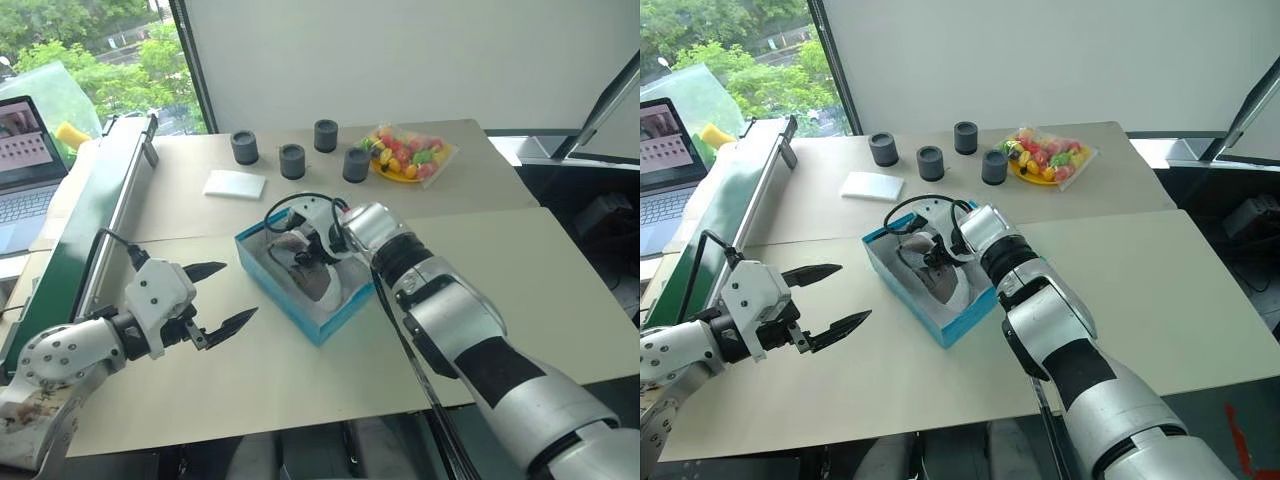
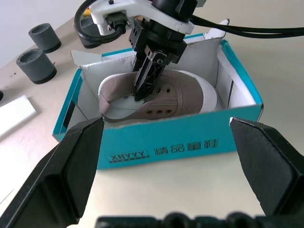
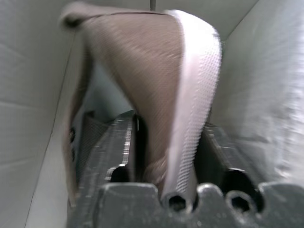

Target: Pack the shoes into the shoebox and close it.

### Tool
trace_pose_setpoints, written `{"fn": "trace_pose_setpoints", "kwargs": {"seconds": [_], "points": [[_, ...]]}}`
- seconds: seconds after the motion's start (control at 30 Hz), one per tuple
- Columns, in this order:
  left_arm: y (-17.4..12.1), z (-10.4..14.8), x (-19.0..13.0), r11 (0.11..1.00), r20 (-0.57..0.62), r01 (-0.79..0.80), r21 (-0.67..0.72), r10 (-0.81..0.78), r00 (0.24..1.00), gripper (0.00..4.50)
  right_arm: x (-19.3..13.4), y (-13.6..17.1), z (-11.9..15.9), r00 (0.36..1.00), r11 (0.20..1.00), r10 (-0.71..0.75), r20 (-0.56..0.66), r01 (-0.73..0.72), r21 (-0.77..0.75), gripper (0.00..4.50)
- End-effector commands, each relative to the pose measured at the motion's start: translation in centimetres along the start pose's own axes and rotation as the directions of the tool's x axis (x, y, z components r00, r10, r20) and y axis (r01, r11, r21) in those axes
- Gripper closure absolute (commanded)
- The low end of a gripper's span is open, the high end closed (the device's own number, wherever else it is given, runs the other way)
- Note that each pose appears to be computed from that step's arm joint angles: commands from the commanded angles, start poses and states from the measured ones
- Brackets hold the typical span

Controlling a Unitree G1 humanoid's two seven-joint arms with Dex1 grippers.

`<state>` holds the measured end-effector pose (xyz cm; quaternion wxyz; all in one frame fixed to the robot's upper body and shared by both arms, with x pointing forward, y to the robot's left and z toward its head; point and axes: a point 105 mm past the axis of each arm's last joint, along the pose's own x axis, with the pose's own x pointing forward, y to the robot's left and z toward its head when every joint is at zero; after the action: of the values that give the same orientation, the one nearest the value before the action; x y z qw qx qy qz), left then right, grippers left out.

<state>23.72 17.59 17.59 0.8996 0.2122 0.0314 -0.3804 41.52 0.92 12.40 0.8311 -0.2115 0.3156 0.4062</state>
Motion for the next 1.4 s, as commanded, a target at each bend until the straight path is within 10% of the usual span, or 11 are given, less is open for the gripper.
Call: {"fn": "trace_pose_setpoints", "kwargs": {"seconds": [0.03,0.4,0.77,1.13,1.4], "points": [[0.2,0.7,-0.1,1.0,0.026,-0.015,0.024,0.015,1.0,0.0,-2.0,-1.4,3.1,0.994,0.999,-0.052,0.098,0.05,0.019,0.87],[3.6,0.4,-1.1,0.958,0.058,-0.285,-0.038,0.286,0.956,0.0,-10.0,-4.2,9.5,0.902,0.985,-0.132,0.412,0.072,0.159,0.87],[9.8,-4.1,-8.9,0.47,-0.16,-0.84,-0.27,0.839,0.521,0.0,-12.5,6.7,3.4,0.693,0.961,0.236,0.682,-0.272,-0.056,0.87],[10.5,-7.6,-13.9,0.409,-0.289,-0.896,-0.172,0.849,0.443,0.0,-9.0,9.5,1.1,0.736,0.984,0.175,0.654,-0.161,-0.082,4.3],[10.3,-7.6,-13.8,0.403,-0.28,-0.896,-0.188,0.852,0.442,0.0,-7.9,9.7,0.5,0.769,0.989,0.137,0.625,-0.076,-0.123,4.48]]}}
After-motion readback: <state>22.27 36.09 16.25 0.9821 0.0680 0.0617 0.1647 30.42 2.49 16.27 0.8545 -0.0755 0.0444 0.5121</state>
